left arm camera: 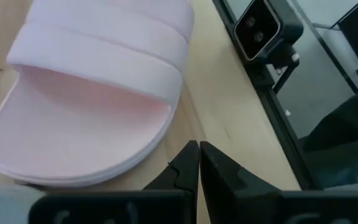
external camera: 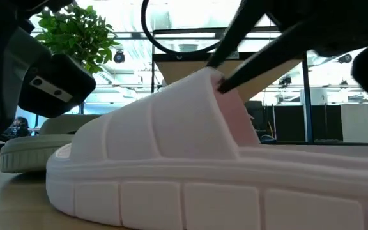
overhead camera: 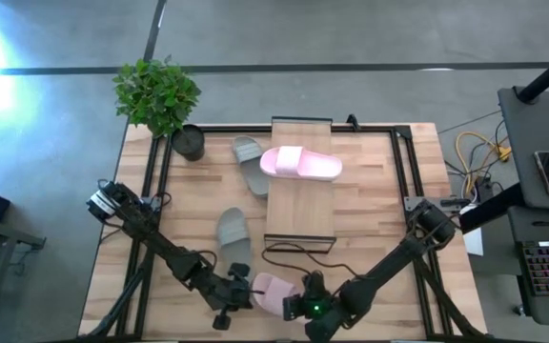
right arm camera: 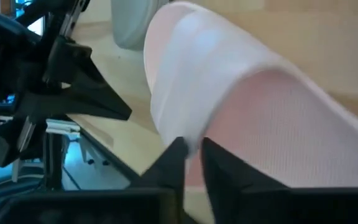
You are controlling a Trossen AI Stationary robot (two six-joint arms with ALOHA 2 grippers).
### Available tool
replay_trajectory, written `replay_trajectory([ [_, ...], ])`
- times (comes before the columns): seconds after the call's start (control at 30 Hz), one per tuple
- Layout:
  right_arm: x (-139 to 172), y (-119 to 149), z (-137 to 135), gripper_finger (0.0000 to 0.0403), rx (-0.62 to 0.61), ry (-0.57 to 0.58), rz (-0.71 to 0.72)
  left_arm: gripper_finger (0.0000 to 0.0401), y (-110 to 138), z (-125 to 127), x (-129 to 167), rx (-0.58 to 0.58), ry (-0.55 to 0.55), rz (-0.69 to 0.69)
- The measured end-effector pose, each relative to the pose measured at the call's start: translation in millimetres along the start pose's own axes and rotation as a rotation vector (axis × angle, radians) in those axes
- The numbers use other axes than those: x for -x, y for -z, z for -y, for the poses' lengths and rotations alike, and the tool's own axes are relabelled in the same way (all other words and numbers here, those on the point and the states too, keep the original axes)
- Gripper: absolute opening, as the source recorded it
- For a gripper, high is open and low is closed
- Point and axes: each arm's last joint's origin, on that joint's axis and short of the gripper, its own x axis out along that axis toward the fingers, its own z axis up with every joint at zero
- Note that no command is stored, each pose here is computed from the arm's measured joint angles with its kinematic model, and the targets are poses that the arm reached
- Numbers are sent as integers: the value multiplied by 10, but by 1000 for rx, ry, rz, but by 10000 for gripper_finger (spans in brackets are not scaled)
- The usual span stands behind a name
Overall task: Pick and place slides into the shelf
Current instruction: Put the pink slide on the shelf
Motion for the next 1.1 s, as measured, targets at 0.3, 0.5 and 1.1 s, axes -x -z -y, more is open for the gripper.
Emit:
replay_trajectory([
  [0.3,109,68,-20,9,48,-12,-2,0,91,26,11,29,-20,-68],
  [0.5,431,218,-142,9,59,-13,-27,0,136,64,21,17,-19,-92],
  [1.1,476,353,169,47,9,237,-10,0,130,65,20,20,-18,-89],
])
